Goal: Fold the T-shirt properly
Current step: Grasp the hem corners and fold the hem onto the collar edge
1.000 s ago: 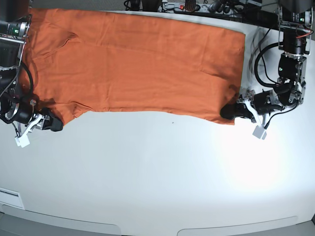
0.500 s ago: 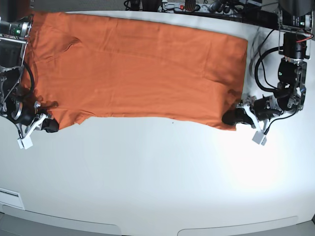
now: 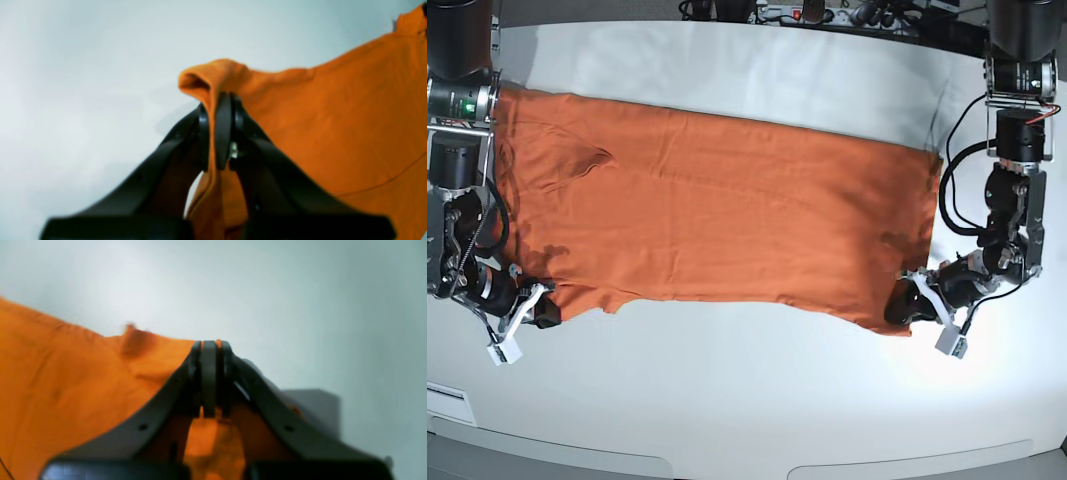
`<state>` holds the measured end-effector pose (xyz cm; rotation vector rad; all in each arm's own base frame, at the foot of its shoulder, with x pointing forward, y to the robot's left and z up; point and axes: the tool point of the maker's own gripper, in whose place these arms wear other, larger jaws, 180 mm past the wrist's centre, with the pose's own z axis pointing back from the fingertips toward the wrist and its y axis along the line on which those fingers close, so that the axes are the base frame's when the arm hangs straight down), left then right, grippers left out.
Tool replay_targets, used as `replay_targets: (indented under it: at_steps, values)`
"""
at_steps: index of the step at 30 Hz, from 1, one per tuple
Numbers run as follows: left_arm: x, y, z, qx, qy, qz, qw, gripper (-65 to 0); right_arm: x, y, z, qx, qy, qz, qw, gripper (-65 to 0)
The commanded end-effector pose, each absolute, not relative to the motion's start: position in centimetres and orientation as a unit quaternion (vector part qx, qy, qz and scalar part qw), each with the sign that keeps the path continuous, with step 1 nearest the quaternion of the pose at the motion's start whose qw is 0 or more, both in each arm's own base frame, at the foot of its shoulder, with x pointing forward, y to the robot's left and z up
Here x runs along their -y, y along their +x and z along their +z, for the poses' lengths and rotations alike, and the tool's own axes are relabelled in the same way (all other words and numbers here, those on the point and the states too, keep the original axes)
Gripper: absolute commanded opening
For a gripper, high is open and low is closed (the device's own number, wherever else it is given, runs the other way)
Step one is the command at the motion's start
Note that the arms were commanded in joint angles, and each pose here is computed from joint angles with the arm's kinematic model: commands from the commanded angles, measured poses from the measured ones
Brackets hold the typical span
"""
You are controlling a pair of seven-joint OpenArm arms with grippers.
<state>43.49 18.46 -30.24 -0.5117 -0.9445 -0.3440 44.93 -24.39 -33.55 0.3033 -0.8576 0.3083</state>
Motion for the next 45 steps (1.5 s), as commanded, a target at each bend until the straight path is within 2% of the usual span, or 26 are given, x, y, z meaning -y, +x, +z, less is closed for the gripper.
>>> replay_targets:
  at_steps: [1,6,12,21,31,36,45]
  values:
    - [-18.2,45.3,-27.0,0.490,-0.246,-0.166,0.820,-65.0,24.7,46.9,-30.3,0.450,0.134,0.164,0.868,-65.0]
    - [-17.2,48.3,-25.5,0.512,-0.253,-0.150,0.807,-65.0,24.8,49.2,-27.7,0.468,0.089,0.186,0.860,-65.0]
    - [-16.5,50.2,-23.3,0.506,-0.286,-0.158,0.798,-65.0,24.7,50.5,-25.1,0.487,0.087,0.193,0.848,-65.0]
    - [-16.6,47.1,-24.6,0.441,-0.351,-0.154,0.812,-65.0,24.8,48.7,-26.1,0.447,0.133,0.182,0.865,-65.0]
    - [-20.5,44.6,-25.6,0.417,-0.359,-0.125,0.825,-65.0,27.5,47.0,-25.0,0.428,0.161,0.152,0.876,-65.0]
    - [-20.7,43.2,-24.9,0.389,-0.383,-0.137,0.827,-65.0,27.8,45.2,-27.0,0.394,0.176,0.145,0.890,-65.0]
    - [-20.7,42.1,-24.6,0.367,-0.403,-0.143,0.826,-65.0,27.7,41.3,-29.7,0.357,0.158,0.183,0.902,-65.0]
